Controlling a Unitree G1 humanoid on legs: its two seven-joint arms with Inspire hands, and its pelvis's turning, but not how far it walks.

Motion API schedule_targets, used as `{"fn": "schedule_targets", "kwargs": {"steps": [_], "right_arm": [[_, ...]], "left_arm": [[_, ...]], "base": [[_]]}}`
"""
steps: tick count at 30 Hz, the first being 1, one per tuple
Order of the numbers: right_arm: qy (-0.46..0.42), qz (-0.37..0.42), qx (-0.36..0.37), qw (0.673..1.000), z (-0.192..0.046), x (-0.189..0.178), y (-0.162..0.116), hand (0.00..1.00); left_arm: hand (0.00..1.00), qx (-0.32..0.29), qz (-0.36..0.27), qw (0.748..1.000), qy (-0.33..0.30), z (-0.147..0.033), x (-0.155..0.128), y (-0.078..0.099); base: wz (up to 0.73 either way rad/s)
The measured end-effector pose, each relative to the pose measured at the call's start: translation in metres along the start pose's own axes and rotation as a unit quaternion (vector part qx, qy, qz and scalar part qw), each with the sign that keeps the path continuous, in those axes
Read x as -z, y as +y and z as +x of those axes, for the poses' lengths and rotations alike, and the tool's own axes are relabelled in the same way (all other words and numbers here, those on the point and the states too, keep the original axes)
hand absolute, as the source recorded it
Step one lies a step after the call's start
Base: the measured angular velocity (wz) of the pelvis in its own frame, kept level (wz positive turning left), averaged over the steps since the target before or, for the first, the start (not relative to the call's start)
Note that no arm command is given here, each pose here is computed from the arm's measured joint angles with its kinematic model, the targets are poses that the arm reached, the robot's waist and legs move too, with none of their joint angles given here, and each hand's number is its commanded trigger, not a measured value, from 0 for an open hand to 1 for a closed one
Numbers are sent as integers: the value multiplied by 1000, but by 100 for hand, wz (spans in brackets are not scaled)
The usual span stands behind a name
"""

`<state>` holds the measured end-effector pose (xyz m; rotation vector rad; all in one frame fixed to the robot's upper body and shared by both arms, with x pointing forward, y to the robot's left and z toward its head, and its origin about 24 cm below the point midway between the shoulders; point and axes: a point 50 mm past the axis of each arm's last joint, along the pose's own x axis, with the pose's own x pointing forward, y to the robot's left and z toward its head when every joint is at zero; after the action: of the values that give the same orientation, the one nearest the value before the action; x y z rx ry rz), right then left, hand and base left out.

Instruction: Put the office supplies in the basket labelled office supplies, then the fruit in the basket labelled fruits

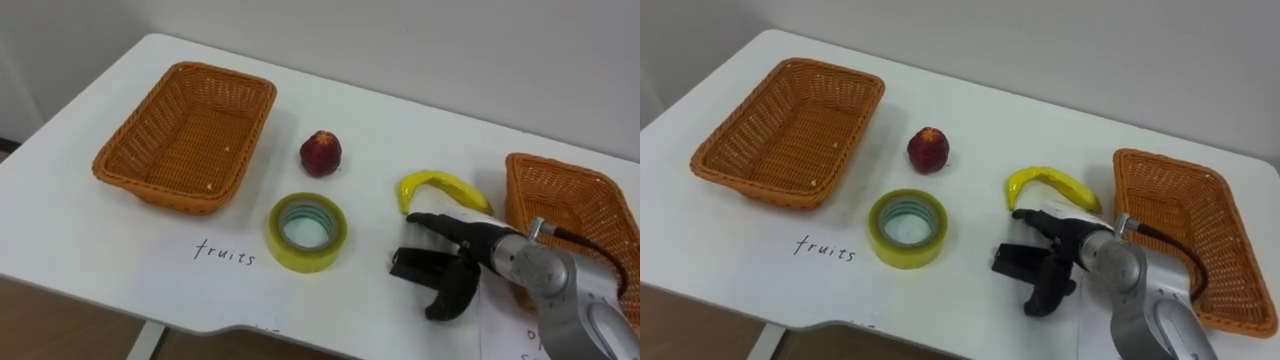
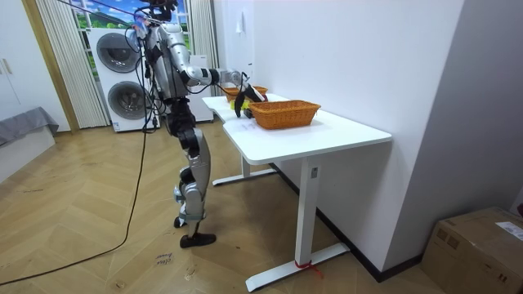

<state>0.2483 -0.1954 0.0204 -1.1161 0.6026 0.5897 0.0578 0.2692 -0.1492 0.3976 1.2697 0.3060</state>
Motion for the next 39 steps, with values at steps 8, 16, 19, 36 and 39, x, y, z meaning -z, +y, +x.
{"fn": "schedule_targets", "kwargs": {"steps": [8,16,19,36,39], "right_arm": [[21,-27,28,999,2,-3,-9,100],[34,-23,37,998,3,0,-8,100],[31,-23,36,999,2,-2,-10,100],[-5,13,51,999,-2,-1,-14,100],[-33,28,51,998,-8,-3,-12,100]], "left_arm": [[0,-18,-1,1000,-6,1,-6,2],[0,-23,-4,1000,-10,2,-10,2],[0,-24,-4,1000,-12,2,-11,3],[0,-26,-21,999,-13,3,-14,5],[0,-32,-34,999,-10,2,-10,8]], "base": [[0],[5],[0],[-2],[-4]]}}
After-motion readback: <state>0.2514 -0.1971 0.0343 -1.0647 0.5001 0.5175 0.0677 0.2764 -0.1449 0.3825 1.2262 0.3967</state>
